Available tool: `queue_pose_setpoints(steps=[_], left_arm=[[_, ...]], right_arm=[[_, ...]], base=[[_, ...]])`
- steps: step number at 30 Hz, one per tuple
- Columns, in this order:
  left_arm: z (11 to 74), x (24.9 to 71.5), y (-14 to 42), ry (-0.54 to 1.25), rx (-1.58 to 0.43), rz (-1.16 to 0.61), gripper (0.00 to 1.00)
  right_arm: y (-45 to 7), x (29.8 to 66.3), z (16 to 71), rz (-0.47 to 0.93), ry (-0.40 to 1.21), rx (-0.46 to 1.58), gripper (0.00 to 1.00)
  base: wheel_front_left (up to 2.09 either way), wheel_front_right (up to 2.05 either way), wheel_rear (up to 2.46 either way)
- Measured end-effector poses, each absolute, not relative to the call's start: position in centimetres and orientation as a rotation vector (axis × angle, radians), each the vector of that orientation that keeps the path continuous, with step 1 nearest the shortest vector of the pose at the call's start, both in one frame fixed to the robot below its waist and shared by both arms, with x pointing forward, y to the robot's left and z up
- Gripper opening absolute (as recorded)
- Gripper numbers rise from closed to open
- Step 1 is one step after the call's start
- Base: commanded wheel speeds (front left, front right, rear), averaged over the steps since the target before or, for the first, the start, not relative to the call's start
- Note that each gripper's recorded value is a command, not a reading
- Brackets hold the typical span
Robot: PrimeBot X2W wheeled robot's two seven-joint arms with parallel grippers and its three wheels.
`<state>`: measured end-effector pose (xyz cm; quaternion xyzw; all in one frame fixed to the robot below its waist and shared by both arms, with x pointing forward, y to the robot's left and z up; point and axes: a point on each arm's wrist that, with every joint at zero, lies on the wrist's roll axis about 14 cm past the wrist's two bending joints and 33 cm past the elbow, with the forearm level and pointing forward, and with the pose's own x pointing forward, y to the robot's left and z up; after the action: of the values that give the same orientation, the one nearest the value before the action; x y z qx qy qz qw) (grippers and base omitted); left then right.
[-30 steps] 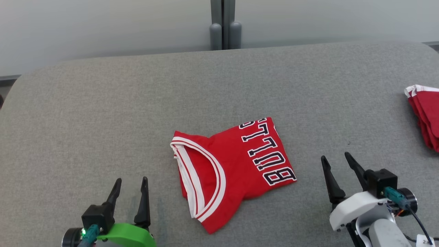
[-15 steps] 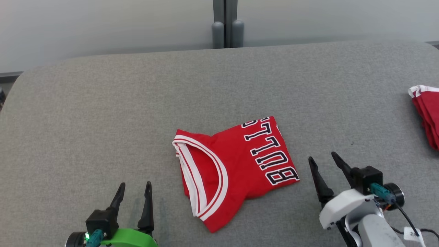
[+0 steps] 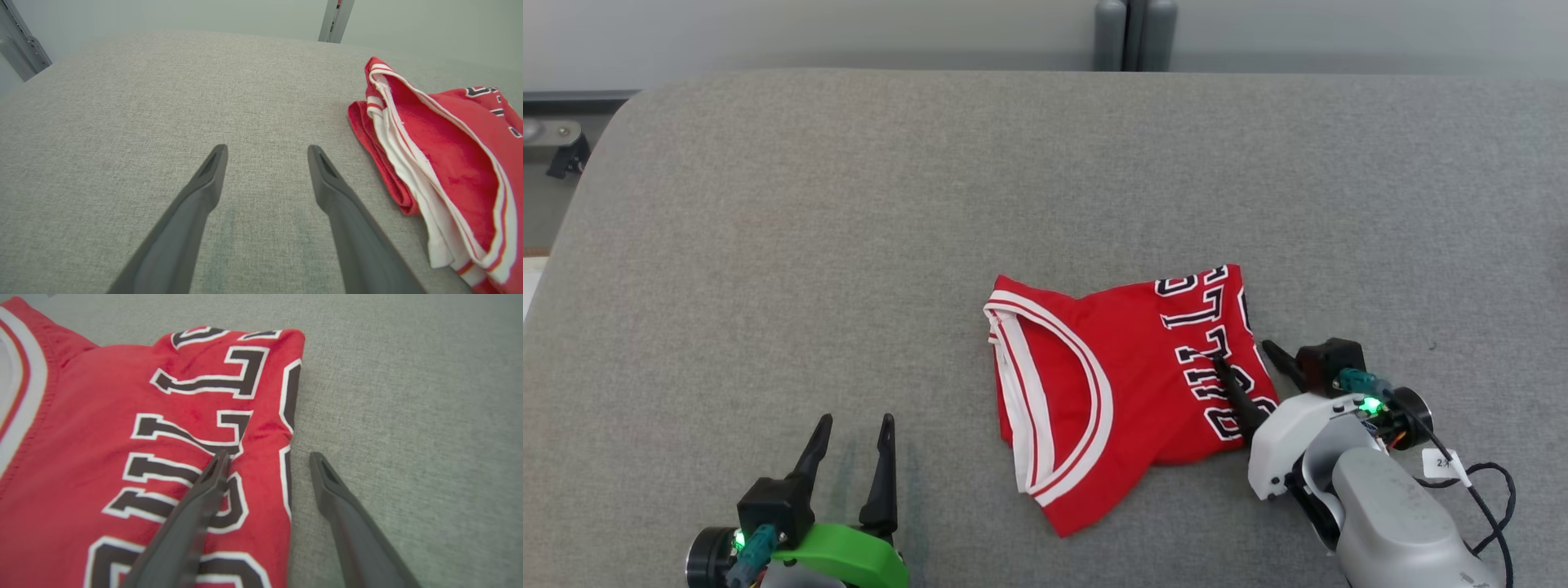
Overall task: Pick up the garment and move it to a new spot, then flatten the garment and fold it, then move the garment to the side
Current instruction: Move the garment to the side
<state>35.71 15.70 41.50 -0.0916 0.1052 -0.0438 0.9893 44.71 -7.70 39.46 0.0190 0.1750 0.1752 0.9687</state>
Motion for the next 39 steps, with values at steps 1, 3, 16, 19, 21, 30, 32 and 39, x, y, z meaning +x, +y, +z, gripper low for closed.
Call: queue_pose_setpoints(steps=[1,3,16,19,21,30,32,39], left_arm=[[41.3,35.7,15.8,0.216,-0.182,-0.084,1.00],[41.1,35.8,15.9,0.222,-0.183,-0.081,1.00],[41.4,38.6,9.5,0.211,-0.199,-0.281,1.00],[42.0,39.7,6.1,0.193,-0.207,-0.380,1.00],[42.4,40.0,3.6,0.185,-0.214,-0.453,1.00],[42.8,38.7,-6.2,0.198,-0.232,-0.748,1.00],[43.1,38.4,-7.9,0.195,-0.236,-0.797,1.00],[42.8,37.5,-10.7,0.211,-0.242,-0.891,1.00]], right_arm=[[-7.7,44.9,39.1,0.350,0.365,0.047,0.00],[-7.9,45.2,38.8,0.338,0.369,0.063,0.00],[-17.9,43.1,39.2,0.057,0.334,0.090,0.00],[-21.0,41.1,39.5,-0.029,0.325,0.090,0.00],[-23.2,39.4,39.6,-0.091,0.322,0.094,0.00],[-30.2,32.3,40.5,-0.338,0.296,0.130,0.00],[-31.2,30.9,40.6,-0.380,0.291,0.133,0.00],[-32.9,28.9,41.1,-0.448,0.278,0.129,0.00]], base=[[0.00,0.00,0.00],[0.00,0.00,0.00],[0.00,0.00,0.00],[0.00,0.00,0.00],[0.00,0.00,0.00],[0.00,0.00,0.00],[0.00,0.00,0.00],[0.00,0.00,0.00]])
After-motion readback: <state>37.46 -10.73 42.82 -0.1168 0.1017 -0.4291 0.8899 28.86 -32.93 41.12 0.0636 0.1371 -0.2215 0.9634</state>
